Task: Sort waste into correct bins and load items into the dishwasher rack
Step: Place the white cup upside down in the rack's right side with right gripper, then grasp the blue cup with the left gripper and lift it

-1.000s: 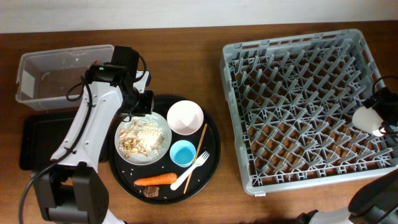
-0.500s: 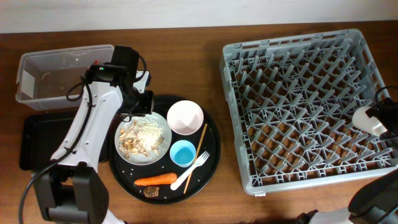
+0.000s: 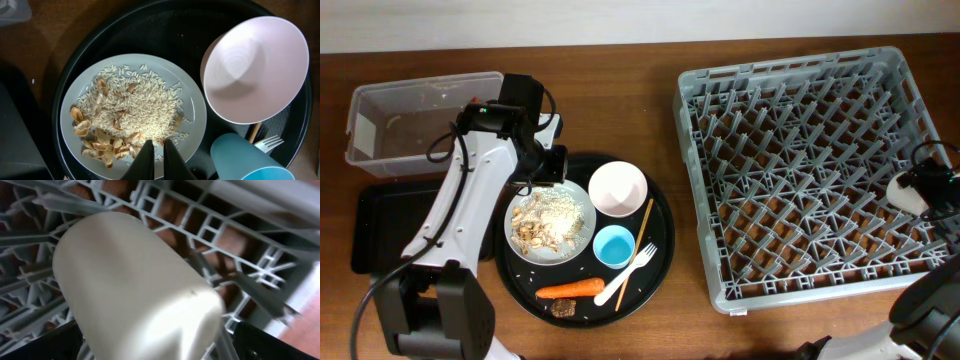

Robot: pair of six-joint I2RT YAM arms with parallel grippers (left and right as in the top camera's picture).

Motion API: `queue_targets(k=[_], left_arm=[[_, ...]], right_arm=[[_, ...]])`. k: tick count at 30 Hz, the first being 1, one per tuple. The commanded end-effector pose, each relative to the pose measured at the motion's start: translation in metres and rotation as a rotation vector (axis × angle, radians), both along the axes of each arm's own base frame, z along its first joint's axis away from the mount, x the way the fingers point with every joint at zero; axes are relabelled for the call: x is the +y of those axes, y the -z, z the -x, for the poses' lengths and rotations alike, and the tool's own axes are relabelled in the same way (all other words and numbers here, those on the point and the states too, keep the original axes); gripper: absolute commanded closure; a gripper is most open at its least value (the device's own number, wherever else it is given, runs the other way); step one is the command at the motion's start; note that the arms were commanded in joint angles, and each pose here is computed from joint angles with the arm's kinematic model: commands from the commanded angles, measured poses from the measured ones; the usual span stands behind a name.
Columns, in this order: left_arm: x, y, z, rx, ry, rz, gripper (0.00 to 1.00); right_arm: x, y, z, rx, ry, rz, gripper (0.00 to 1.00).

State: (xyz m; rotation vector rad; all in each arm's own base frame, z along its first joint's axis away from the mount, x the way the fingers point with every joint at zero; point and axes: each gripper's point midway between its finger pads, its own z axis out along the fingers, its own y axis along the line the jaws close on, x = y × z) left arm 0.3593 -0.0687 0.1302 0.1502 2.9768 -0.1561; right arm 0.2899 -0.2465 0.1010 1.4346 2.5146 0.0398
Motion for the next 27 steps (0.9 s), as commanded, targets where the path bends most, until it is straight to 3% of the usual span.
queue_targets(k=[1,9,20,25,27], left_arm=[[0.002,-0.006,-0.002,-0.021,-0.017,-0.001,0.92],[0.002,-0.006,-0.003,-0.021,-0.017,-0.001,0.92],[0.002,-0.005,0.003,0.002,-0.016,-0.004,0.91],[-0.01,-0.006,0.016,0.057,-0.005,0.066,0.7],[-0.023,-0.008,0.024,0.093,0.009,0.143,0.69]], right_arm=[[0.02,-0.004,-0.026,-0.144,-0.122,-0.096,0.01],[0.022,-0.061,-0.047,-0.333,-0.181,-0.021,0.01],[0.053,-0.098,-0.015,-0.316,-0.225,-0.007,0.01],[0.123,-0.135,-0.006,-0.37,-0.455,-0.012,0.01],[0.165,-0.139,-0.003,-0.349,-0.601,-0.035,0.01]])
